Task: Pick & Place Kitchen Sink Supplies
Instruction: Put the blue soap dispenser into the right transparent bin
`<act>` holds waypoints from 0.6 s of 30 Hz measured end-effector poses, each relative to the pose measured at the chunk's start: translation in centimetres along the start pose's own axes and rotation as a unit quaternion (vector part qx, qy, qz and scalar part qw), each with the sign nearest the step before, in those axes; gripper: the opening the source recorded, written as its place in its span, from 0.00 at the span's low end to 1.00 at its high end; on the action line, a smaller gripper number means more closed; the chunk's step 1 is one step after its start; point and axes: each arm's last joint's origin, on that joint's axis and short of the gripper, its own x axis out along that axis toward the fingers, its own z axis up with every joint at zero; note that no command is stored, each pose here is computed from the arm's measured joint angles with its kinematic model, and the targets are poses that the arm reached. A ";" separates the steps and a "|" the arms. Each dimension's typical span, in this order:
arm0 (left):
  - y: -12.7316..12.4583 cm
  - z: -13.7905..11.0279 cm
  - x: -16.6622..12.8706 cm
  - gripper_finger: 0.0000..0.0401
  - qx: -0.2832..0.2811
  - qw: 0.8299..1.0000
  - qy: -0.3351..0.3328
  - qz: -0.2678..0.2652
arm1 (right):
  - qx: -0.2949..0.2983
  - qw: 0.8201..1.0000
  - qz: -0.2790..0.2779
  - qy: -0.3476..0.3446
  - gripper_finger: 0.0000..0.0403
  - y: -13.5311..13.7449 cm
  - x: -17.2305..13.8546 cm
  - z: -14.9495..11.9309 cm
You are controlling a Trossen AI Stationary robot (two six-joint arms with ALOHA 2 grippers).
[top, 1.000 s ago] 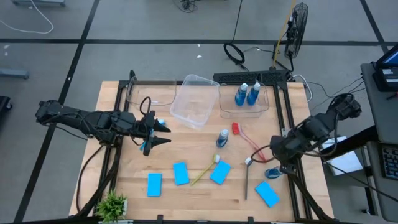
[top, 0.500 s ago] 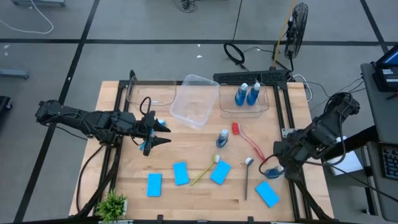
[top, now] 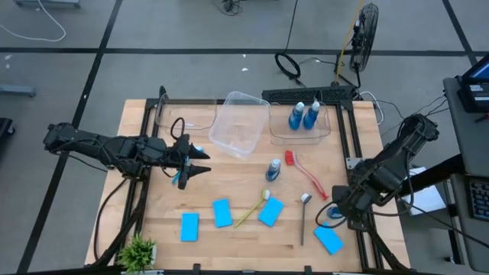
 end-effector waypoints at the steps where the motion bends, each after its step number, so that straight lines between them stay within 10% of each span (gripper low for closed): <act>1: 0.0 0.0 0.0 0.53 -0.003 1.000 0.000 0.000 | -0.001 1.000 -0.003 -0.006 0.41 0.0 -0.1 0.0; 18: 0.0 0.0 0.0 0.53 -0.009 1.000 0.000 0.000 | 0.015 0.999 0.042 0.025 0.28 0.2 -1.2 -0.4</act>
